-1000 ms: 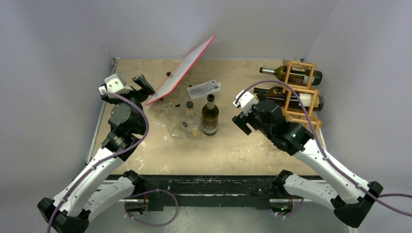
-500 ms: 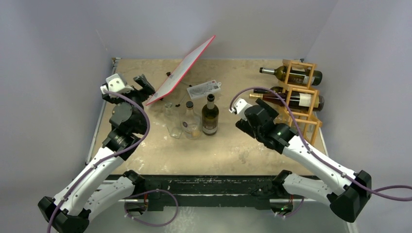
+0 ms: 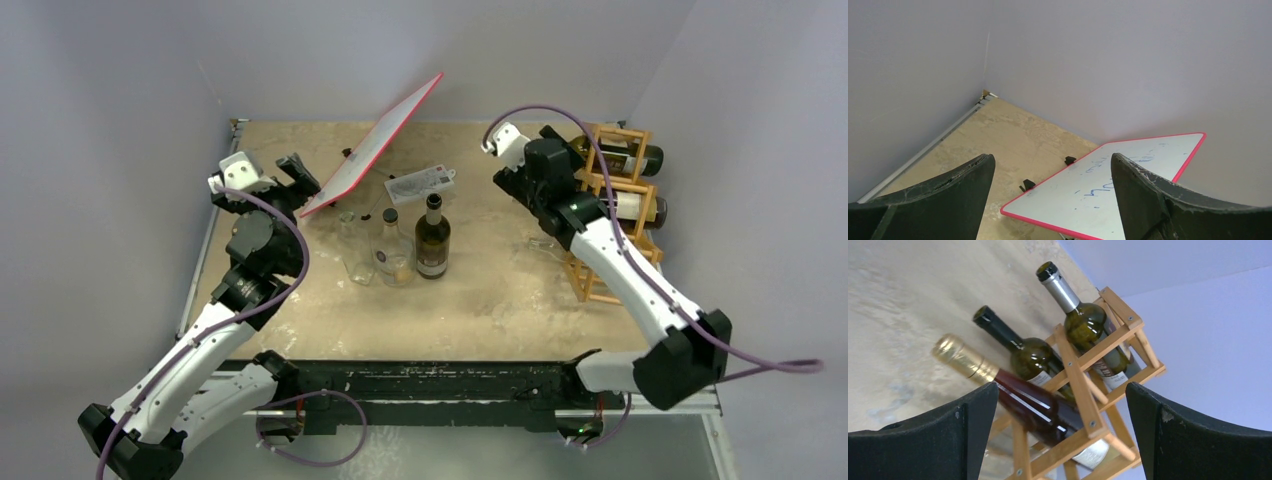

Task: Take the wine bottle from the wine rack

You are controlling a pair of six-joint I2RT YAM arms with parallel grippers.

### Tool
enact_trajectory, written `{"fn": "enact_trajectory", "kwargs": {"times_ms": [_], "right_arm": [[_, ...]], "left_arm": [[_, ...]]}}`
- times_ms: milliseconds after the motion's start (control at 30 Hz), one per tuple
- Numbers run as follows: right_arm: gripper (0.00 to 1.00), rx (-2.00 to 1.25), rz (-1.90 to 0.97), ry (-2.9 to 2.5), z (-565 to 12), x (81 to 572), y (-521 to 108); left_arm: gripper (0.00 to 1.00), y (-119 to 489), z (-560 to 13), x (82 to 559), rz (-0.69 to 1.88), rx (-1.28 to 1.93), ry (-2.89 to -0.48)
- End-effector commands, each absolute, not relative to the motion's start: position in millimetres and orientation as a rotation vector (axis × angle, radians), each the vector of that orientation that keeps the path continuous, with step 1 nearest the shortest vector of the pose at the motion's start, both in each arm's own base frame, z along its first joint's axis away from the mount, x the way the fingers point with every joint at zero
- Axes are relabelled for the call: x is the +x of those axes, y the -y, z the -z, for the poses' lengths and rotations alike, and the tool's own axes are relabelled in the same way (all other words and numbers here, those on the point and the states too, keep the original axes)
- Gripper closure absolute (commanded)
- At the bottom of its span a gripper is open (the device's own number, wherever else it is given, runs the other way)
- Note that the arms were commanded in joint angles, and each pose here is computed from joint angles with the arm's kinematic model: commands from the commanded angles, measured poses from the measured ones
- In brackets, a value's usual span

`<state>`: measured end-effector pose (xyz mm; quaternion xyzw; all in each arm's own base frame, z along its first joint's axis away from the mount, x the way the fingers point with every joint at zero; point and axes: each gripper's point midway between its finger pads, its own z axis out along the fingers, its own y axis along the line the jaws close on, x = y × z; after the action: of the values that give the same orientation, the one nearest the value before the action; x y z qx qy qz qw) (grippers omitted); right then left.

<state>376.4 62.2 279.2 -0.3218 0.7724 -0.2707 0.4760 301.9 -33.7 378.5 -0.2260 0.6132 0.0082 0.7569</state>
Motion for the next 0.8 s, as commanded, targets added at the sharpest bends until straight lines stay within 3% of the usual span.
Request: {"fn": "enact_trajectory", "kwargs": {"times_ms": [0, 233, 400, 767], "right_arm": [[0.00, -0.845, 0.802, -1.823, -296.5, 415.2, -43.4], [0.01, -0.898, 0.888, -1.794, -297.5, 470.1, -17.5], [0.09, -1.007, 0.915, -1.846, -274.8, 505.0, -4.4], [0.09, -1.228, 0.949, -1.863, -217.6, 539.8, -0.8]], "left_arm": [[0.15, 31.9, -399.9, 296.9, 0.008, -0.507, -1.288], [0.15, 32.1, -402.1, 296.3, 0.013, -0.506, -1.284], [0.15, 31.2, -405.5, 294.3, 0.021, -0.510, -1.278], [0.15, 35.6, -406.8, 297.0, 0.049, -0.516, -1.291]]}}
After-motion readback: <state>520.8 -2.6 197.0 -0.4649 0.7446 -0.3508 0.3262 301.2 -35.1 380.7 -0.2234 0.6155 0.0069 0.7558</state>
